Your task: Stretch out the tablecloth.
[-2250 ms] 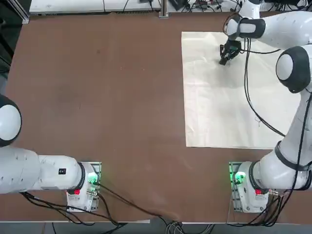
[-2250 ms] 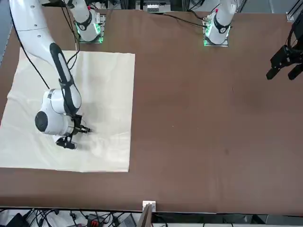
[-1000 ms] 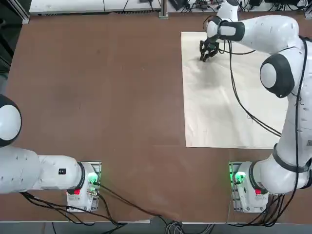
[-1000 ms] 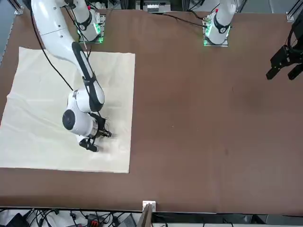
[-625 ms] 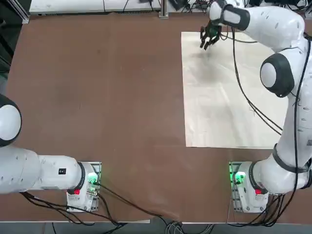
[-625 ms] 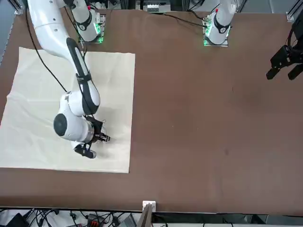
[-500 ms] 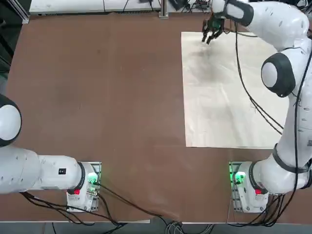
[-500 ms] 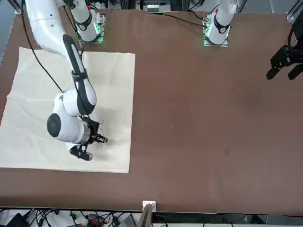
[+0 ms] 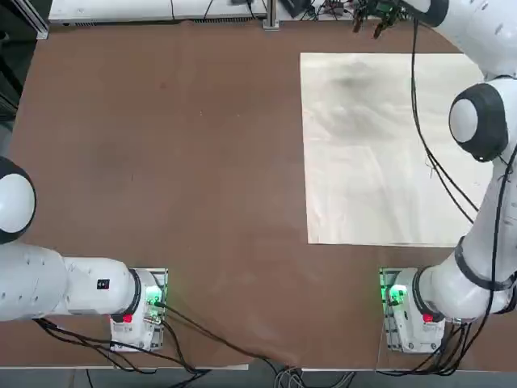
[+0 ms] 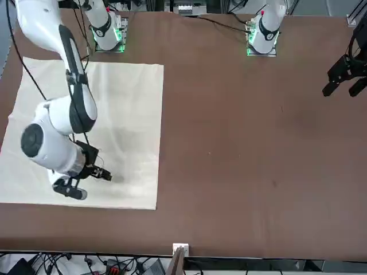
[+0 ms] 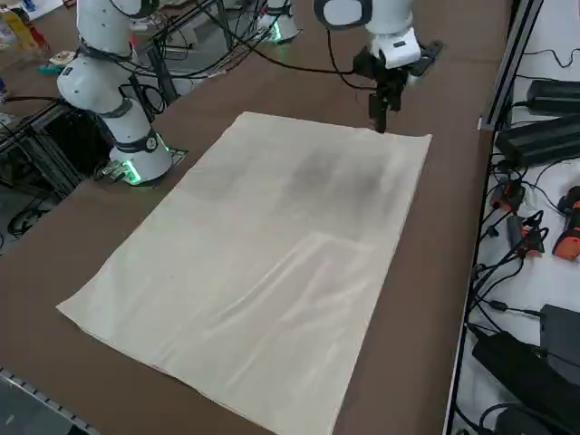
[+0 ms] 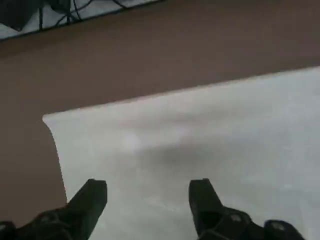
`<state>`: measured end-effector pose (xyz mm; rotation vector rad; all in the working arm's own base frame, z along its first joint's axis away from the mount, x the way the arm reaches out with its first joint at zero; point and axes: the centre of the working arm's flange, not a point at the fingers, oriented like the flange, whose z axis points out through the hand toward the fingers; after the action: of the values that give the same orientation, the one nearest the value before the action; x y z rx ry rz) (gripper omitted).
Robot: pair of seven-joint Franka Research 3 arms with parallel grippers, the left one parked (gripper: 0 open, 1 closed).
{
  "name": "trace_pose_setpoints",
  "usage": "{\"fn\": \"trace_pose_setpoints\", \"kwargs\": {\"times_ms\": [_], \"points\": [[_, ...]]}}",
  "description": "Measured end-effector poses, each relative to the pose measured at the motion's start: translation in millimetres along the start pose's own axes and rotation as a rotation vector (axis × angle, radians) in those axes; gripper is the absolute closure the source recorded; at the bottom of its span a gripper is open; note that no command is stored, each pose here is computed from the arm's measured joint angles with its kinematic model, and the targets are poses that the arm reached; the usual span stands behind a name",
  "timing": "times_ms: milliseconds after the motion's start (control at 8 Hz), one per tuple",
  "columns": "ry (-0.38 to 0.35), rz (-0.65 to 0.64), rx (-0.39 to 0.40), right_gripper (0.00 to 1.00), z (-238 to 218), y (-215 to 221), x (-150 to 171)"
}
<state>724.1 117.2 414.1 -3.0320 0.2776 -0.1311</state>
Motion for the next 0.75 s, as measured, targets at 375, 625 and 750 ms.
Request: {"fn": "trace_pose_setpoints", "kwargs": {"times_ms": [375,625,750], "points": [[0.022,-0.033,-0.016,0.0,-90.0,84.9,5.7],[0.014,-0.015,-0.054,0.0,-145.1,133.6,-6.2],[0.02,-0.038,-0.101,0.0,-172.1,146.0,-16.1]]}}
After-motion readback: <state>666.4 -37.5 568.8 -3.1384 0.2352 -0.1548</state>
